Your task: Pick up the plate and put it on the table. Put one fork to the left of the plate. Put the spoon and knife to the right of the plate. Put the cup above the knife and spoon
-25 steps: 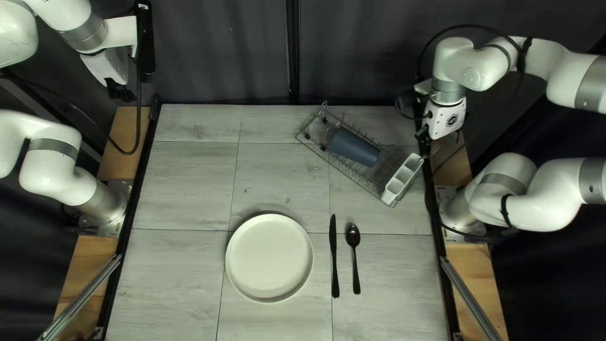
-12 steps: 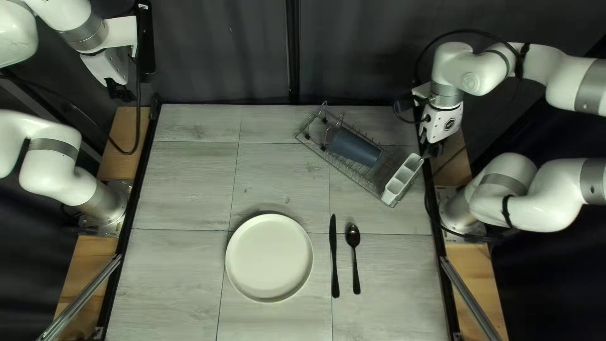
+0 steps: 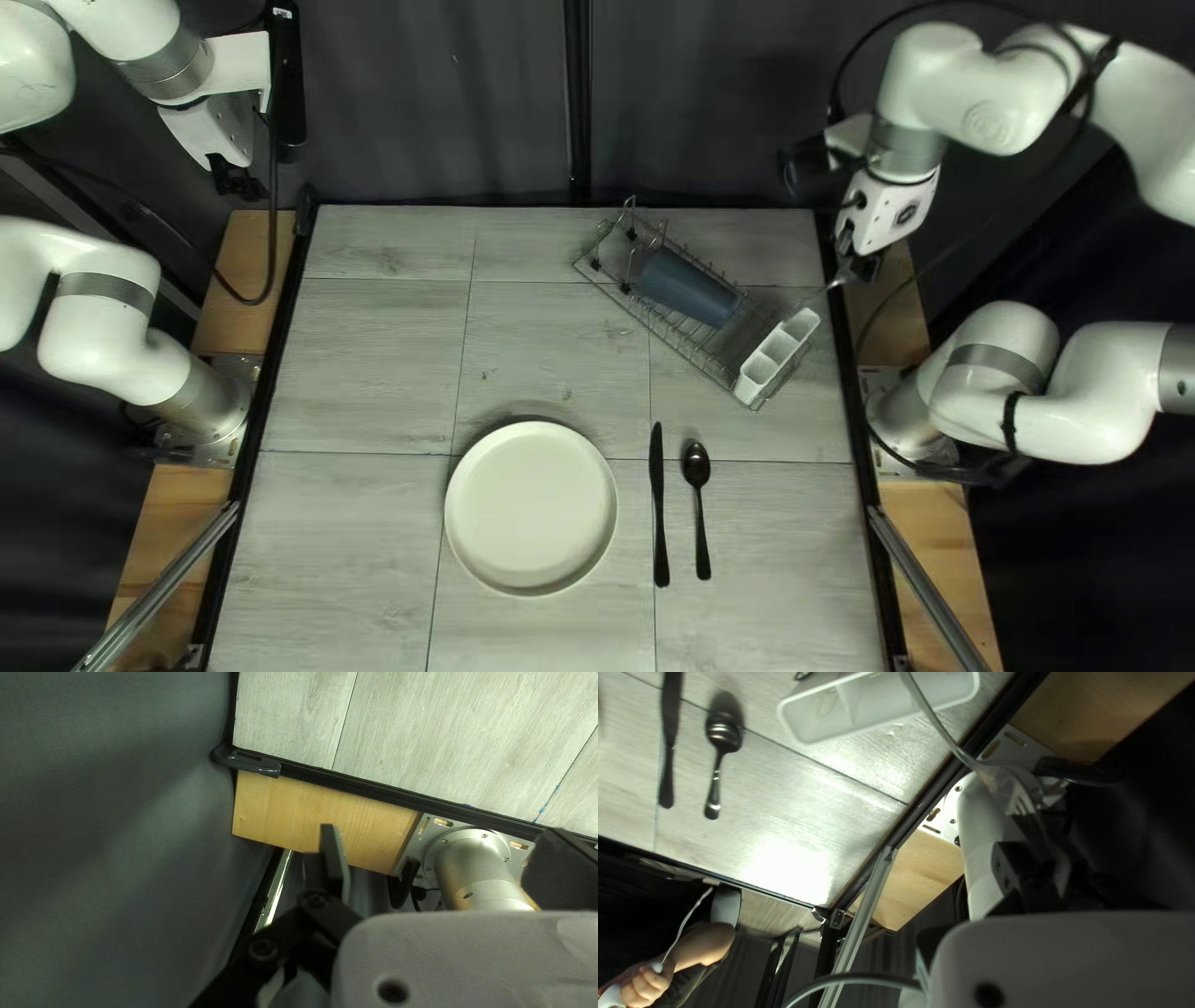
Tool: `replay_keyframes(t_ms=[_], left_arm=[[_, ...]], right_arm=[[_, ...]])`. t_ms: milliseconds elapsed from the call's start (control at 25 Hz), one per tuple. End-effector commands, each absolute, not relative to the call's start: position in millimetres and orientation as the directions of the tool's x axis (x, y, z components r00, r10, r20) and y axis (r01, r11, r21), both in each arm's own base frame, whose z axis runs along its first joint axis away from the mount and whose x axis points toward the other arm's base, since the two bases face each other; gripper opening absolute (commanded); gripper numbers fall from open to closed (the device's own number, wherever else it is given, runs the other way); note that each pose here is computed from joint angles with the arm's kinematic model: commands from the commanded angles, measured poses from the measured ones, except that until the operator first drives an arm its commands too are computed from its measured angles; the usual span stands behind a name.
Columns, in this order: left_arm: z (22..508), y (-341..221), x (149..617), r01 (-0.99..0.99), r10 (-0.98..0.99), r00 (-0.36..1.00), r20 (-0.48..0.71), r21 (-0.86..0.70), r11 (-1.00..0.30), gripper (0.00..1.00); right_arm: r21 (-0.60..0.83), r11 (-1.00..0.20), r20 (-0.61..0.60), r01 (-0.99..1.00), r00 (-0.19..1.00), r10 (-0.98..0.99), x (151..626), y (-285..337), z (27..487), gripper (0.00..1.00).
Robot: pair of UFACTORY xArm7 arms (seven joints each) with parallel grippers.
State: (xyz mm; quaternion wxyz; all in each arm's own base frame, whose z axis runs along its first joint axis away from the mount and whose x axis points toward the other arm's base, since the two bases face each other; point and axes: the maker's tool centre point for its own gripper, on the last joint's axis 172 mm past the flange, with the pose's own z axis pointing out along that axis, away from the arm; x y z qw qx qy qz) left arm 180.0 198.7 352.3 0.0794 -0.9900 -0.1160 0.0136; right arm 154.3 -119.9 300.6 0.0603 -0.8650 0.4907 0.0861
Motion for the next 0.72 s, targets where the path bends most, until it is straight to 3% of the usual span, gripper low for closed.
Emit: replay_keyframes(t_ms=[40,320,640,720], left_arm=[[352.3,198.7,180.0,0.227,0.232,0.973,-0.008,-0.16,-0.96,1.0],[352.3,198.7,180.0,0.227,0.232,0.973,-0.008,-0.16,-0.96,1.0],[352.3,198.7,180.0,0.227,0.232,0.973,-0.008,-0.16,-0.961,1.0],[352.3,198.7,180.0,0.227,0.232,0.973,-0.008,-0.16,-0.96,1.0]], right_arm=[[-0.075,-0.571,-0.208,-0.818,0.572,-0.793,194.5,-102.4,330.1,0.0],[-0.28,-0.649,-0.246,-0.707,0.707,-0.663,293.7,-21.4,304.2,0.0],[-0.284,-0.683,-0.229,-0.673,0.739,-0.633,298.4,-18.7,301.5,0.0],[-0.351,-0.674,-0.245,-0.65,0.758,-0.604,304.3,-23.1,295.2,0.0]])
